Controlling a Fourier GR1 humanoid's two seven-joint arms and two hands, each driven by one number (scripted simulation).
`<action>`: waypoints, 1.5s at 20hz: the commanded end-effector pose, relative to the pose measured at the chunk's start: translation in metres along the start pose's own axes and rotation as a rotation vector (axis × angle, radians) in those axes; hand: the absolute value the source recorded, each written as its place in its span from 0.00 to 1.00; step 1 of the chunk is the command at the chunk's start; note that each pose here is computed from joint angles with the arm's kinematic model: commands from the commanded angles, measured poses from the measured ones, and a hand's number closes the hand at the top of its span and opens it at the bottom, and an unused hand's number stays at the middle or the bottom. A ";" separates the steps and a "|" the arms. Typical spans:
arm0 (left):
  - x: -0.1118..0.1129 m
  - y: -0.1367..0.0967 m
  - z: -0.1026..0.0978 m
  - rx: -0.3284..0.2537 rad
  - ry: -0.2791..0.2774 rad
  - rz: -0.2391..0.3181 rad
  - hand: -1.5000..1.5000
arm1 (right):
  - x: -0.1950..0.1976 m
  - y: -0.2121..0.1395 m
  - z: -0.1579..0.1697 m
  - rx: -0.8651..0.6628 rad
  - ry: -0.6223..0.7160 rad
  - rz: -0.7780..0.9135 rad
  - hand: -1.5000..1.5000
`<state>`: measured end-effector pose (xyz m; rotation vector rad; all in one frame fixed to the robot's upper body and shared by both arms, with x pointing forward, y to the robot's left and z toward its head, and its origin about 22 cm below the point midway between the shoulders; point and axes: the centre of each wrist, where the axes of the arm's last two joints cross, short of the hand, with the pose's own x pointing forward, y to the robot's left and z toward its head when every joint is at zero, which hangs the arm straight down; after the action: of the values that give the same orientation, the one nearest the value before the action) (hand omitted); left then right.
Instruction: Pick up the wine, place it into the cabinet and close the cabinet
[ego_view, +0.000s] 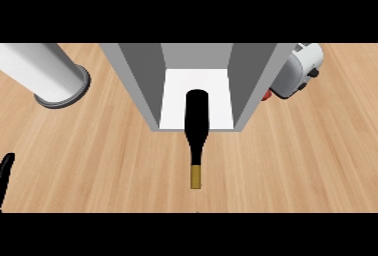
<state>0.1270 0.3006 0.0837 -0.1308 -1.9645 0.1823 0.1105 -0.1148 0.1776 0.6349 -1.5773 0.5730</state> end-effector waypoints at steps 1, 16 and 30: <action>0.010 0.007 -0.006 -0.019 0.013 0.017 0.00 | 0.016 0.032 -0.002 0.104 -0.120 0.041 1.00; 0.010 -0.002 -0.027 -0.037 -0.012 0.080 0.00 | 0.027 0.036 -0.062 0.052 -0.123 0.091 1.00; 0.002 0.003 -0.036 -0.019 -0.008 0.102 0.00 | 0.075 0.009 -0.194 -0.052 -0.175 0.170 1.00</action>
<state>0.1561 0.3061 0.0938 -0.2337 -1.9484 0.2329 0.2083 -0.0008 0.2503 0.5723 -1.7751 0.6185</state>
